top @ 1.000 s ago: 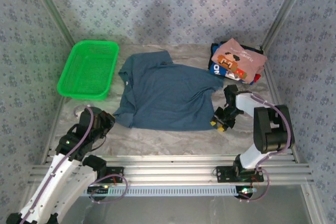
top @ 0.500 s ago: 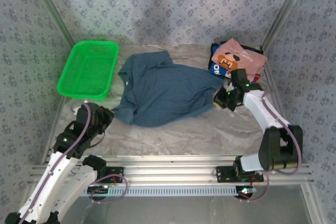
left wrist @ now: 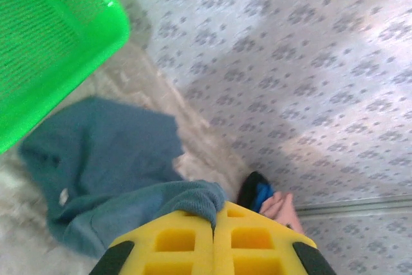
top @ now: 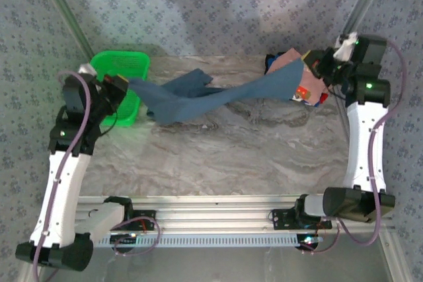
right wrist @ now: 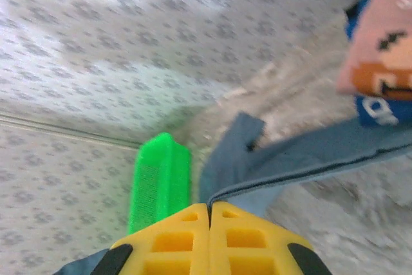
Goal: Fold and stack the t-shirts
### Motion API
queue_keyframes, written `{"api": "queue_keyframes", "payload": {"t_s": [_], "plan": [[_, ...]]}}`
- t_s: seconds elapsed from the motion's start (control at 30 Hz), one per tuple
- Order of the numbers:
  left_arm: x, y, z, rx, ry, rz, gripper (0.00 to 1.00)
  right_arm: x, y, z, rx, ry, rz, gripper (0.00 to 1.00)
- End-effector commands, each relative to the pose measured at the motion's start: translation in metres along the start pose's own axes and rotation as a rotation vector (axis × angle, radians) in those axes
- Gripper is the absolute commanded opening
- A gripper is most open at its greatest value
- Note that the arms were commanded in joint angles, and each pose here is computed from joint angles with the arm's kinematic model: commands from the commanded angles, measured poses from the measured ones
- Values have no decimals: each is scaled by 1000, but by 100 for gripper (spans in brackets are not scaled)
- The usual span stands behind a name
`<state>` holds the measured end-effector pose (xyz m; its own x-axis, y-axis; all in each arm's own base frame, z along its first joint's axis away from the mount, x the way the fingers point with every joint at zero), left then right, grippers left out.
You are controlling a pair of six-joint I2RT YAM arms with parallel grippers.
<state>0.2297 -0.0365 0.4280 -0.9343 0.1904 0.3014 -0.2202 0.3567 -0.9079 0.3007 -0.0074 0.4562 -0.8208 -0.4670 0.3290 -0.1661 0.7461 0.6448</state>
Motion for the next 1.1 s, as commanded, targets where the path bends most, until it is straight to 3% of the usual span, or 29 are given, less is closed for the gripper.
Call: {"api": "queue_keyframes", "payload": {"t_s": [0.0,0.27,0.47,0.7,1.07], "plan": [[10,-51,-17,-75,1,198,0,11,26,-34,10,-69,-160,0],[45,-166,-50,-330,-98,488,0,59,90,-101,127,-251,-367,0],[87,-222,-64,-459,-187,648,0,98,113,-126,157,-353,-462,0],[123,-245,-68,-485,-263,820,0,127,127,-118,187,-343,-494,0],[177,-245,-62,-618,-388,888,0,149,149,-76,171,-265,-539,0]]}}
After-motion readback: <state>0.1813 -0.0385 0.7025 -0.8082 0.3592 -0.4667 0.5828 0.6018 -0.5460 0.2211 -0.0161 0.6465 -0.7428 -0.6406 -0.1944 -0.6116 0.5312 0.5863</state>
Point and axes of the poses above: each hand's point on the last joint's axis, 136 mm out from that joint toward the fingers, its own x axis back along the fingers, its own y axis along the line the jaws close on, z = x × y, the point moved 9 cm from there along x, back along the fingers, and after that the axes turned 14 degrees about x, right-handed, at the moved point
